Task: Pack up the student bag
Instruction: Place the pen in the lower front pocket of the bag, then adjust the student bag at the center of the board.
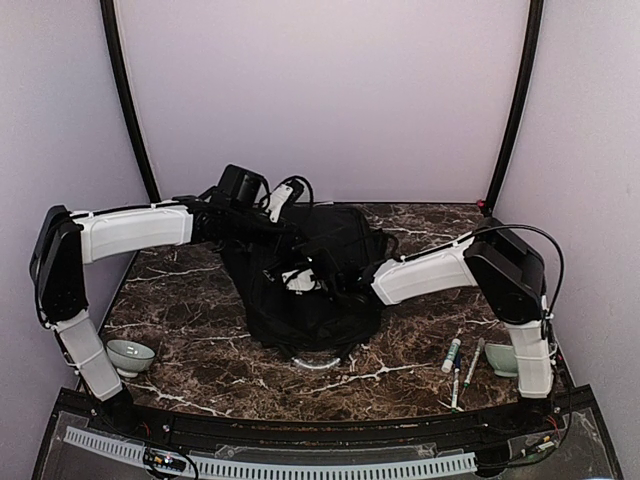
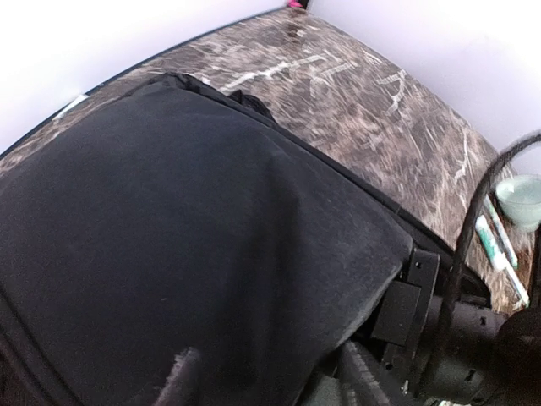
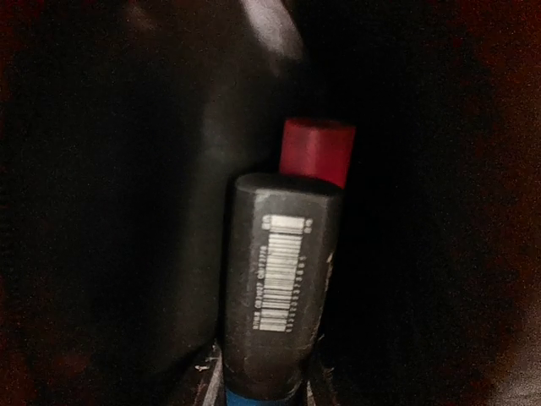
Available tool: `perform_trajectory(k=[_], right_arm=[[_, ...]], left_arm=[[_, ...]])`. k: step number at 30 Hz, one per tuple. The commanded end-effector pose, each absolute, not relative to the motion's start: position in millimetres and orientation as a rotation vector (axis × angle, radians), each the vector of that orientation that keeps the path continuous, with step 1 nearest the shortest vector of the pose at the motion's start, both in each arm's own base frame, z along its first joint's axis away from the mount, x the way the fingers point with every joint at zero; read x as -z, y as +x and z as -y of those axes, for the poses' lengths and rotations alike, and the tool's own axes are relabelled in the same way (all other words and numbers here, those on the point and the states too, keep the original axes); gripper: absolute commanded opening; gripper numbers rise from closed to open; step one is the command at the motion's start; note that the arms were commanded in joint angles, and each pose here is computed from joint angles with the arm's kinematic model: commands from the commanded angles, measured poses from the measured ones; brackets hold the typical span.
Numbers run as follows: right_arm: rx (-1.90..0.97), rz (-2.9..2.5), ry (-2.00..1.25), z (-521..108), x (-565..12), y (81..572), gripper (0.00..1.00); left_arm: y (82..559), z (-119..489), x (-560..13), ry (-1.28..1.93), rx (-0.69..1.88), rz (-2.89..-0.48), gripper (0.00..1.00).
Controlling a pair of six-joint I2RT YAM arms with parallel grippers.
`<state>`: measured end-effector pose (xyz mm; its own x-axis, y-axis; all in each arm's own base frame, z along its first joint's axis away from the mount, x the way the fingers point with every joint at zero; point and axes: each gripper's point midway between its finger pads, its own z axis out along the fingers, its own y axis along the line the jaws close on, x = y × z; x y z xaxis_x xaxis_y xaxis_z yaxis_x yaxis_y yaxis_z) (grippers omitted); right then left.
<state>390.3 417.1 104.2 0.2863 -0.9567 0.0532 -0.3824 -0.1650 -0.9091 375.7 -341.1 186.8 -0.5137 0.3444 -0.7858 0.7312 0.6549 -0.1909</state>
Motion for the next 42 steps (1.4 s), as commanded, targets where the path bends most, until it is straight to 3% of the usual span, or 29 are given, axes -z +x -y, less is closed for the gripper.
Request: perform_trajectory(k=[1,7,14,18,29,33,38,42], right_arm=[[0.855,-1.299,-1.640,-396,-114,399,0.33],[0.665,-1.406,-1.632,-404,-116,388,0.35],[0.582,-1.466,-1.627,-406,-108,382,0.36],[0.543,-1.483,-1.622,-407,-110,379,0.37],[0.482,-1.516,-1.595,-415,-118,379,0.38],[0.461,-1.525,-1.579,-416,-123,380,0.38],[0.442,-1.550,-1.560,-413,-136,386,0.38],[0.362,-1.618,-1.533,-405,-163,390,0.45]], left_arm=[[381,310,-263,0.710,0.493,-1.991,0.74],[337,252,-229,0.519,0.411,-2.210,0.79],[257,228,-163,0.226,0.745,-2.419,0.79],[245,237,-154,0.189,0.877,-2.431,0.79],[255,261,-129,0.163,0.949,-2.538,0.75],[268,274,-130,0.189,0.954,-2.541,0.59],[285,299,-171,0.321,1.039,-2.409,0.04],[295,307,-235,0.447,1.044,-2.222,0.00]])
